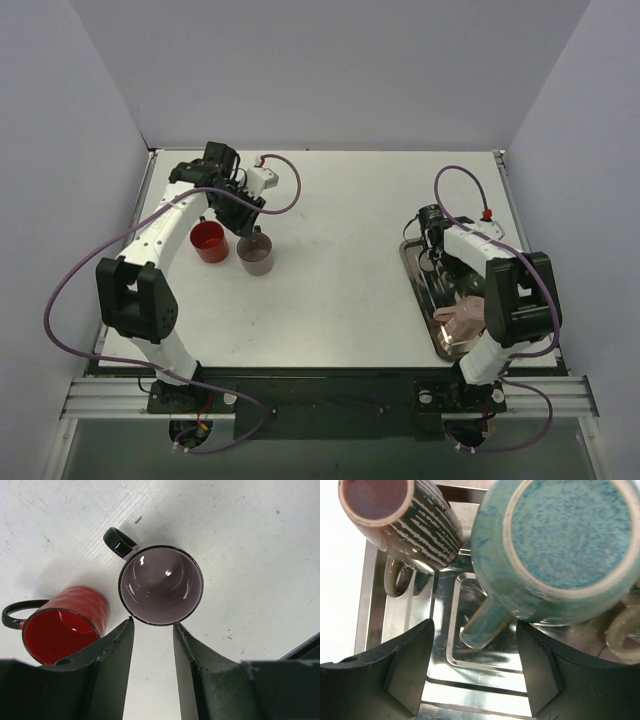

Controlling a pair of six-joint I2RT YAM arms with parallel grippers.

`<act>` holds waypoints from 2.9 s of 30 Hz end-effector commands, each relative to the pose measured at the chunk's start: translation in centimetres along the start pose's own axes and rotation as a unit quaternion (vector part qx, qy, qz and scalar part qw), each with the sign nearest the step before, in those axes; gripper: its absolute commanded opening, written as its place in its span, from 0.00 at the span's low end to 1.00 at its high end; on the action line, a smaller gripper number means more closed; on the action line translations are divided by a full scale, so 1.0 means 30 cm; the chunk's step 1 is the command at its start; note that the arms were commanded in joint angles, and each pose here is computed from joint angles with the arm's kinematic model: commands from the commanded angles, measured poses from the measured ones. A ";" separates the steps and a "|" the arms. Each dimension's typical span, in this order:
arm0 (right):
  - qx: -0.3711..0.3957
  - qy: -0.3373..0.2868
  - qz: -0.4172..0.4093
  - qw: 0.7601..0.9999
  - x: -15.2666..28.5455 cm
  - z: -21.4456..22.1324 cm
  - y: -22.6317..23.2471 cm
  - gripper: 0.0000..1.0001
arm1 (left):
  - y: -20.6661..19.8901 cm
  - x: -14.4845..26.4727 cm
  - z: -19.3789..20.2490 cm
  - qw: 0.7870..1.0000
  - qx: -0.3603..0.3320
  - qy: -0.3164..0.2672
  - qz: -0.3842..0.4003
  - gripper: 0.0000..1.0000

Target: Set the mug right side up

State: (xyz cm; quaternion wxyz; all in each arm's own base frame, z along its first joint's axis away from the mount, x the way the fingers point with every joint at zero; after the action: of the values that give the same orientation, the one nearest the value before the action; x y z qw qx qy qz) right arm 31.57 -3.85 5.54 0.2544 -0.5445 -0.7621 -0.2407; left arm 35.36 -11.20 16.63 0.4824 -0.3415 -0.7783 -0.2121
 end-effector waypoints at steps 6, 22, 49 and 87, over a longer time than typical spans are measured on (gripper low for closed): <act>0.012 0.000 0.027 1.000 -0.050 -0.012 0.040 0.57 | -0.047 0.039 -0.012 0.999 -0.013 -0.030 0.024 0.47; 0.007 0.006 0.006 1.000 -0.032 -0.019 -0.001 0.06 | -0.121 0.093 -0.034 0.996 -0.028 -0.061 0.060 0.47; 0.042 0.043 -0.280 0.958 0.383 -0.083 0.110 0.00 | -0.363 0.152 -0.098 0.972 -0.059 -0.127 0.188 0.49; -0.060 0.083 -0.413 0.905 0.728 -0.179 0.100 0.00 | -0.839 0.017 -0.425 0.792 -0.284 -0.540 0.002 0.92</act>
State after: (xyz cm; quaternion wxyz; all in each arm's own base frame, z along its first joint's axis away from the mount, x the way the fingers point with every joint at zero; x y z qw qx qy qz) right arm 27.62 7.39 17.87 0.2521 -0.2025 -0.8863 -0.3317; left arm 23.59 -33.92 18.68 -0.0353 -0.5689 -0.7836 -0.2473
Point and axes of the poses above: each gripper's point midway between its finger pads, its own x axis back along the fingers, its own y axis along the line the jaws close on, z = x × y, the point moved 1 cm from there along x, back along the fingers, and after that the axes turned 4 degrees about -x, right-handed, at the moved point
